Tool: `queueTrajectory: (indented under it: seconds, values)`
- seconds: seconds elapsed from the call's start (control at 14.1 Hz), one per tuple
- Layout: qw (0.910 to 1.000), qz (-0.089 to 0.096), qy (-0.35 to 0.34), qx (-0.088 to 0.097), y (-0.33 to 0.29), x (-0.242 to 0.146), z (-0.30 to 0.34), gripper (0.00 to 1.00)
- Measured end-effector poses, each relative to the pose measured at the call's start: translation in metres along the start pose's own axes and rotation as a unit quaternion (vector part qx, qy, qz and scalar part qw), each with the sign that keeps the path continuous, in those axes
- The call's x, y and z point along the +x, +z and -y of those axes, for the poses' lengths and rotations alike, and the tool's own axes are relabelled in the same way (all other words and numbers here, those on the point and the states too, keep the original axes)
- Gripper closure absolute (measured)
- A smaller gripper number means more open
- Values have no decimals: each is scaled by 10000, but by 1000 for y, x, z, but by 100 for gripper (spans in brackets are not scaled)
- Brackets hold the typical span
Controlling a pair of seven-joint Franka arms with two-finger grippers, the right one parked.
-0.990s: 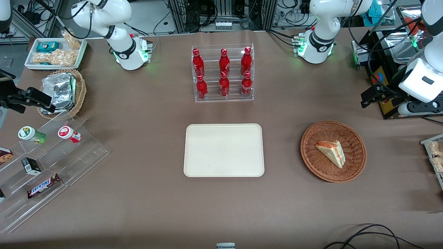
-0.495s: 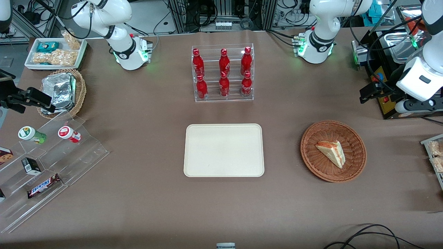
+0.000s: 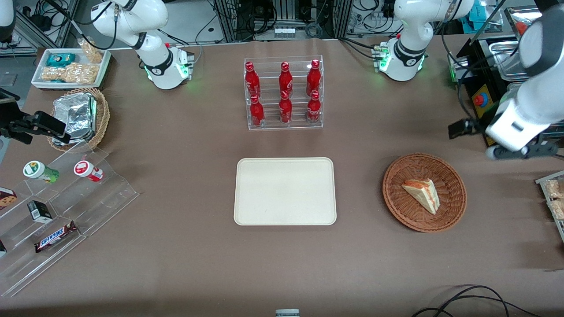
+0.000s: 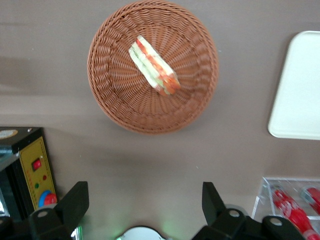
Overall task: Place sandwich from basket to tray
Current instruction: 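Lower the open left gripper onto the sandwich wedge and close it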
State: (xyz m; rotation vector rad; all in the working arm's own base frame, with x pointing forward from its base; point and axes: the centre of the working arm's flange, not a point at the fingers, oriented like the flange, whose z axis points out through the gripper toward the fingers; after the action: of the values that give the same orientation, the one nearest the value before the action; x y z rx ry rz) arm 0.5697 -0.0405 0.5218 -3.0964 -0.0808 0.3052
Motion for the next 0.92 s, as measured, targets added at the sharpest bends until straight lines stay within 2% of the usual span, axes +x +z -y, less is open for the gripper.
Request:
queueTrajectory:
  seconds: [0.14,0.28,0.42,0.49,0.64,0.92]
  values:
    - [10000,-62,8,10,46,30,-1,0]
    - [9996,-265,-49,-48,101,51,-4,0]
    - [9980,-436,-445,-111,152,55,-2,0]
    - [9951,-473,-855,-144,168,53,-1,0]
    - [9793,-481,-1955,-210,185,50,-1,0]
    - [9315,-562,-3572,-390,207,61,-5,0]
